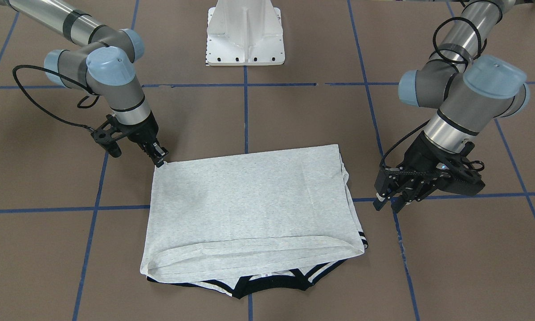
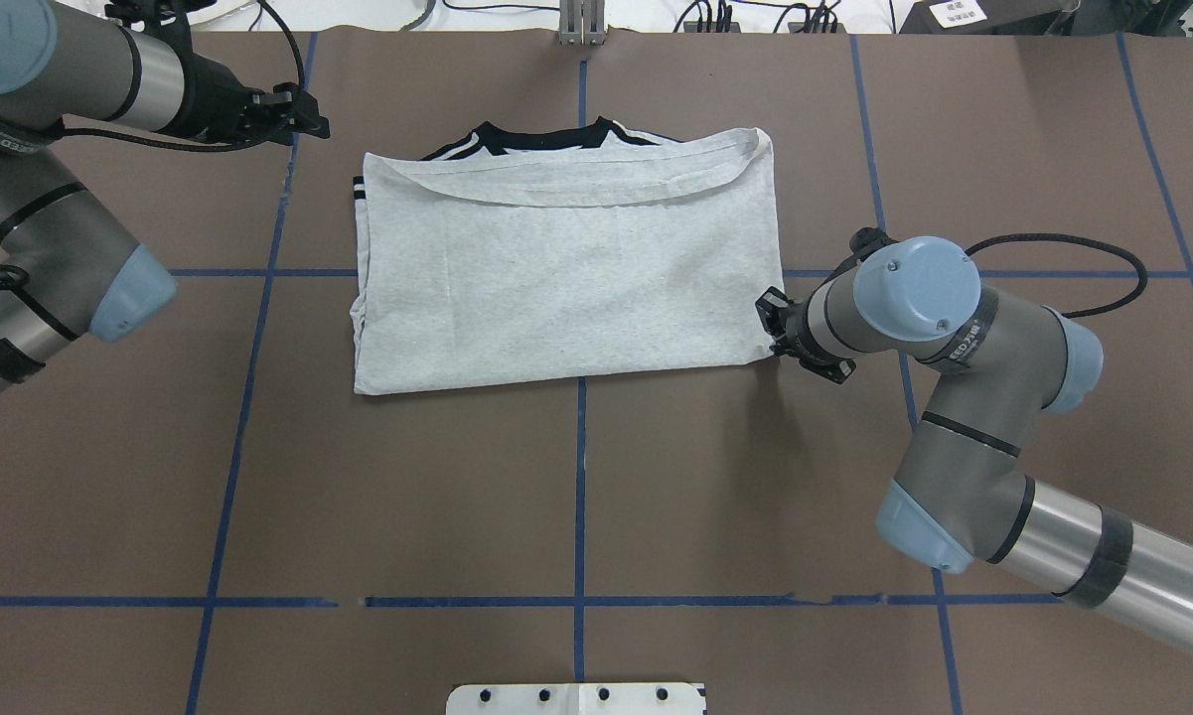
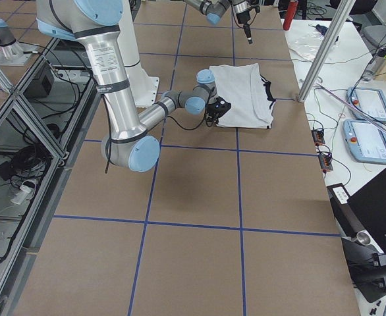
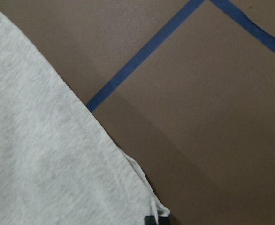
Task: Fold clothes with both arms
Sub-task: 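Grasp the folded shirt edge with the right gripper and drag it toward the robot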
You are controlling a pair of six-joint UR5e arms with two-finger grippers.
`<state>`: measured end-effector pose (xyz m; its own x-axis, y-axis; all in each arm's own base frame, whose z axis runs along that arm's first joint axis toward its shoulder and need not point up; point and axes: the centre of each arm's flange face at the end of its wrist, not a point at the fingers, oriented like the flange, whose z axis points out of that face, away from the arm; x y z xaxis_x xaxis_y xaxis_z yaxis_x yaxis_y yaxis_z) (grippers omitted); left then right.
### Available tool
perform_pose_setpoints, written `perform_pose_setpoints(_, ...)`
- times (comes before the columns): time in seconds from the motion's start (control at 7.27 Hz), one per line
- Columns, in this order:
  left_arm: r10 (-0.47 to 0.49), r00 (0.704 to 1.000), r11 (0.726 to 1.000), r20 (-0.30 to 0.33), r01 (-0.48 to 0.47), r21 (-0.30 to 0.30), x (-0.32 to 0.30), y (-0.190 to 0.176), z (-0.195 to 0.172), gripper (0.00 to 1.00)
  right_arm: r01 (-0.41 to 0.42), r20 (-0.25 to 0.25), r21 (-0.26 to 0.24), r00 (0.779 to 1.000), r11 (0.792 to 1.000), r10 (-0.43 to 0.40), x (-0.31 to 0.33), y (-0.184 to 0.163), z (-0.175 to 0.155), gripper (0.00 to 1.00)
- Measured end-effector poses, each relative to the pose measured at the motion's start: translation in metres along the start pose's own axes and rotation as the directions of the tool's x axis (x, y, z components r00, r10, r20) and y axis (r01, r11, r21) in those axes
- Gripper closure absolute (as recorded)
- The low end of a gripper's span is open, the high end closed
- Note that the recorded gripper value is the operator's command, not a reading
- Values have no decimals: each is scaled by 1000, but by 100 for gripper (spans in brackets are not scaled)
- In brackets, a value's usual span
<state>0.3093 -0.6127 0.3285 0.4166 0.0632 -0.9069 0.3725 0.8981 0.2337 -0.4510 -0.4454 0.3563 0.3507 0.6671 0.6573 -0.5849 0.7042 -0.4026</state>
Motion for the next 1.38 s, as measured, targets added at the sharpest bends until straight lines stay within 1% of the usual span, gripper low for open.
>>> perform_pose_setpoints(0.14,0,1000,1000,-8,0,0,1,3,-5,46,3,4,-44,1000,999,-3,9,8,-26,100)
perform_pose_setpoints(0.28,1,1000,1000,-18,-1,-1,0,9,-15,45,14,-14,-121,1000,993,-16,32,25,-55,100)
perform_pose_setpoints(0.41,1,999,1000,-37,-2,-17,0,20,-29,38,25,-44,-215,998,976,-35,64,53,-80,100)
perform_pose_setpoints(0.55,-19,997,998,-72,15,-62,2,35,-44,34,25,-82,-306,995,952,-53,95,89,-101,100)
perform_pose_setpoints(0.69,-82,991,990,-106,69,-121,8,52,-59,34,43,-118,-403,988,914,-99,123,136,-120,100)
perform_pose_setpoints(0.83,-147,982,979,-121,126,-163,15,69,-69,34,75,-148,-480,975,874,-165,150,178,-131,81)
perform_pose_setpoints(0.96,-205,971,963,-123,178,-201,20,90,-76,34,102,-175,-533,958,840,-228,175,211,-135,5)
perform_pose_setpoints(1.1,-256,959,946,-119,223,-237,25,112,-82,34,119,-190,-559,945,821,-267,191,230,-136,0)
perform_pose_setpoints(1.24,-305,946,924,-106,267,-274,28,134,-85,33,127,-194,-560,941,819,-279,198,236,-136,0)
perform_pose_setpoints(1.38,-361,929,897,-80,322,-303,30,153,-82,33,121,-188,-536,948,836,-258,192,225,-134,0)
